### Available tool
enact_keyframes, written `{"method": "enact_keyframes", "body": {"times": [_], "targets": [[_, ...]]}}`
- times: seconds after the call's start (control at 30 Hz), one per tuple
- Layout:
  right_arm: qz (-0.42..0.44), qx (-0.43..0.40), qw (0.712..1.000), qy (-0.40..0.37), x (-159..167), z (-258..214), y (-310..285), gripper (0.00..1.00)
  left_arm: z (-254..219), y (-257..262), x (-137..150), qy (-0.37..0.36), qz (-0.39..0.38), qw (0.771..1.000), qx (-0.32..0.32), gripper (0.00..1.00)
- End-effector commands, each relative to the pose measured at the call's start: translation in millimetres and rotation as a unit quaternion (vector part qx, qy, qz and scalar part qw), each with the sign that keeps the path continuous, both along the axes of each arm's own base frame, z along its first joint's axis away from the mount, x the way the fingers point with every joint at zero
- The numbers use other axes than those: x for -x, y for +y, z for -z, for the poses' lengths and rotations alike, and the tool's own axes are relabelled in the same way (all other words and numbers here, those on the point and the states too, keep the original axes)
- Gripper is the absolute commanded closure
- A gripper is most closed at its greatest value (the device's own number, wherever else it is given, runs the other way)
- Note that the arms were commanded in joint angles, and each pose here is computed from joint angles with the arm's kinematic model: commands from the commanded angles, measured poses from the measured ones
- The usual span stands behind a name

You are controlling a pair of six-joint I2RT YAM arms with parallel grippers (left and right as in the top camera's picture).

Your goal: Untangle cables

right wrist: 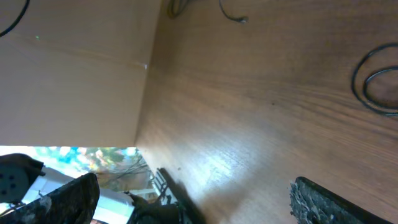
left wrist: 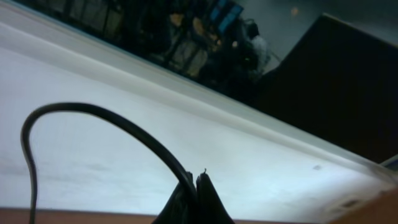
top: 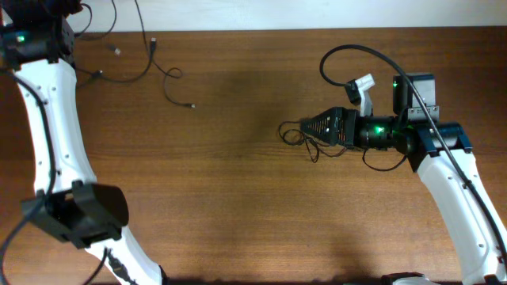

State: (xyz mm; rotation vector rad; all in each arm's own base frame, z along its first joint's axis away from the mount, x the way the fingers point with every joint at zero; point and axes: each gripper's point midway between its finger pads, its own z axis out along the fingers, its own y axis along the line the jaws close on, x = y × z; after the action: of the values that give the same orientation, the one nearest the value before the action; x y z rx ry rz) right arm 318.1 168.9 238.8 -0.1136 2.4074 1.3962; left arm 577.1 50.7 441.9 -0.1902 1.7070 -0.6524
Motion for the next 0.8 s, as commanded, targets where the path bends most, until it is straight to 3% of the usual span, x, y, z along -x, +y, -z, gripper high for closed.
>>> {"method": "enact_keyframes", "body": {"times": [0.0,0.2,0.3,0.4,0.43,0.6,0.77], "targets": [[0.012,0.021,1.000,-0.016,-4,1,-6,0.02,16,8,-18,-0.006,0.002,1.000,-0.013,1.00],[0.012,0.021,1.000,-0.017,-4,1,-6,0.02,17,0,-18,-0.014,0.032,0.999,-0.012,1.00],[0.012,0.021,1.000,-0.017,-4,1,-6,0.02,13,-40,4,-0.032,0.167,0.985,-0.020,1.00],[0.012,0.022,1.000,-0.013,-3,2,-6,0.02,11,-64,42,-0.054,0.306,0.950,-0.023,1.00],[0.012,0.022,1.000,-0.013,-3,2,-6,0.02,11,-62,48,-0.053,0.319,0.946,-0.018,1.00],[0.012,0.022,1.000,-0.013,-3,2,-6,0.02,27,-20,54,-0.010,0.289,0.957,0.009,1.00],[0.012,0.021,1.000,-0.015,-3,1,-6,0.02,75,31,48,0.086,0.171,0.982,0.000,1.00]]}}
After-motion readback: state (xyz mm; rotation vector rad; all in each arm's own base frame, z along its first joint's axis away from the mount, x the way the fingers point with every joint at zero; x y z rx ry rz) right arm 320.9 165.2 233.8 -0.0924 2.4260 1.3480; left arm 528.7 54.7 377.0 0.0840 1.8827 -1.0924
